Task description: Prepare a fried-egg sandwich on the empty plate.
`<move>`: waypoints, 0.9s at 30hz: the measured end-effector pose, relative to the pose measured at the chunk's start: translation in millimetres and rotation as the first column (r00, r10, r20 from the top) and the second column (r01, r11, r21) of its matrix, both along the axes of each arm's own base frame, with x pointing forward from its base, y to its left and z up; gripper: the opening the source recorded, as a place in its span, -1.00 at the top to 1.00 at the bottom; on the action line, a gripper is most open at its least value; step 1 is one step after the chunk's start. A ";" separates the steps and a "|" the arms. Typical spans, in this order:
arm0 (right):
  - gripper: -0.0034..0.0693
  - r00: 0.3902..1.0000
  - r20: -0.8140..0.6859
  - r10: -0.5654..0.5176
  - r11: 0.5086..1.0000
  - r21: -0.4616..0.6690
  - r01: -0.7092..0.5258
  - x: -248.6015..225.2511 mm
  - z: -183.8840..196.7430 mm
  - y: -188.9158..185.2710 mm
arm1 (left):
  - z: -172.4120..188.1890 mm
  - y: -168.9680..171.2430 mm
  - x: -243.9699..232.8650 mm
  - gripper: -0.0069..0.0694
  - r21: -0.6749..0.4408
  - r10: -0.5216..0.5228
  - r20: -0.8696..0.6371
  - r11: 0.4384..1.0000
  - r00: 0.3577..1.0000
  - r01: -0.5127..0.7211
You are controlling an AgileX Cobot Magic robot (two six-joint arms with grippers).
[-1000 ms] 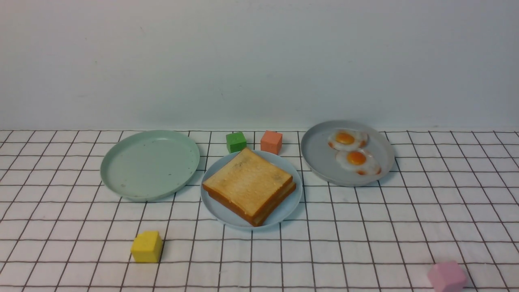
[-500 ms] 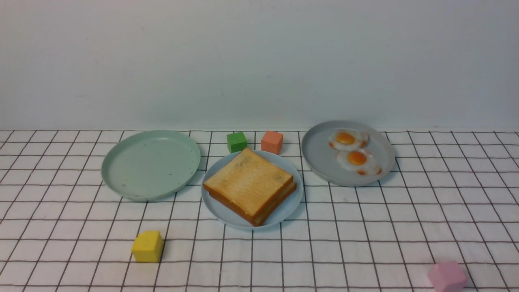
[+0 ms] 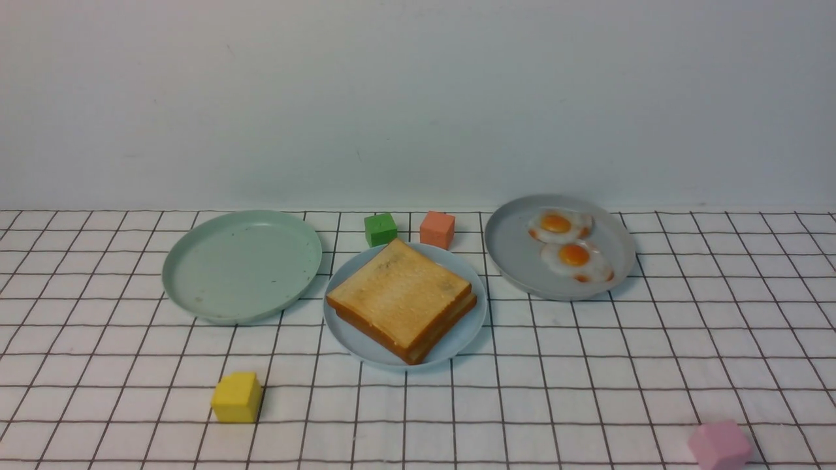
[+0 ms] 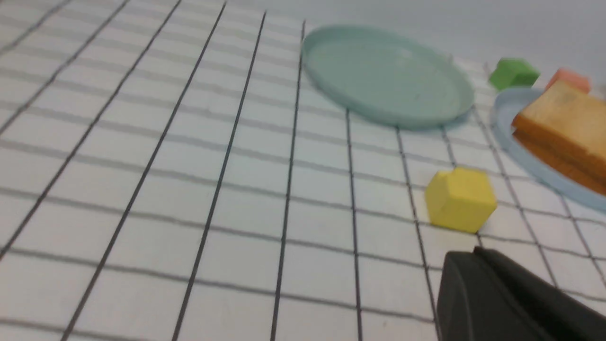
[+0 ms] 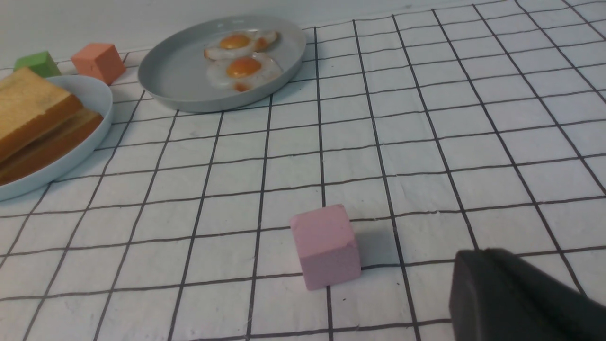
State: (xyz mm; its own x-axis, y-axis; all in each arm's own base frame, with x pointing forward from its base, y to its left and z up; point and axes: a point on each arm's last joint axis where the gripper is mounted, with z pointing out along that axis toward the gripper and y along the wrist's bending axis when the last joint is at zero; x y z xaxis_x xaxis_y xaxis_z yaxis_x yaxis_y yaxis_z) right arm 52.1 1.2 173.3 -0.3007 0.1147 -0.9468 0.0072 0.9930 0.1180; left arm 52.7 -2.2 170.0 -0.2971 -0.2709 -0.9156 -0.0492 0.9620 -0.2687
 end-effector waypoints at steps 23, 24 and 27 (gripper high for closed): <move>0.82 1.000 0.000 0.000 1.000 0.001 0.000 0.0 0.0 0.0 | -1.4 0.0 -0.4 0.85 -0.009 0.003 -0.014 1.000 1.000 -0.003; 0.82 1.000 0.000 0.000 1.000 0.001 0.000 0.0 0.0 0.0 | -1.4 0.0 -0.4 0.85 -0.009 0.003 -0.014 1.000 1.000 -0.003; 0.80 1.000 0.000 0.000 1.000 0.001 0.000 0.0 0.0 0.0 | -1.4 0.0 -0.4 0.85 -0.009 0.003 -0.014 1.000 1.000 -0.003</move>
State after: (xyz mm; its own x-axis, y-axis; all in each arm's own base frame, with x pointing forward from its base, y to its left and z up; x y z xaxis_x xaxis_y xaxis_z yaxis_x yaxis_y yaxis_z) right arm 52.1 1.2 173.3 -0.3007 0.1156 -0.9467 0.0075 0.9929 0.1189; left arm 52.3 -2.3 168.6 -0.3093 -0.2804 -0.9087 -0.0560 0.9593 -0.2769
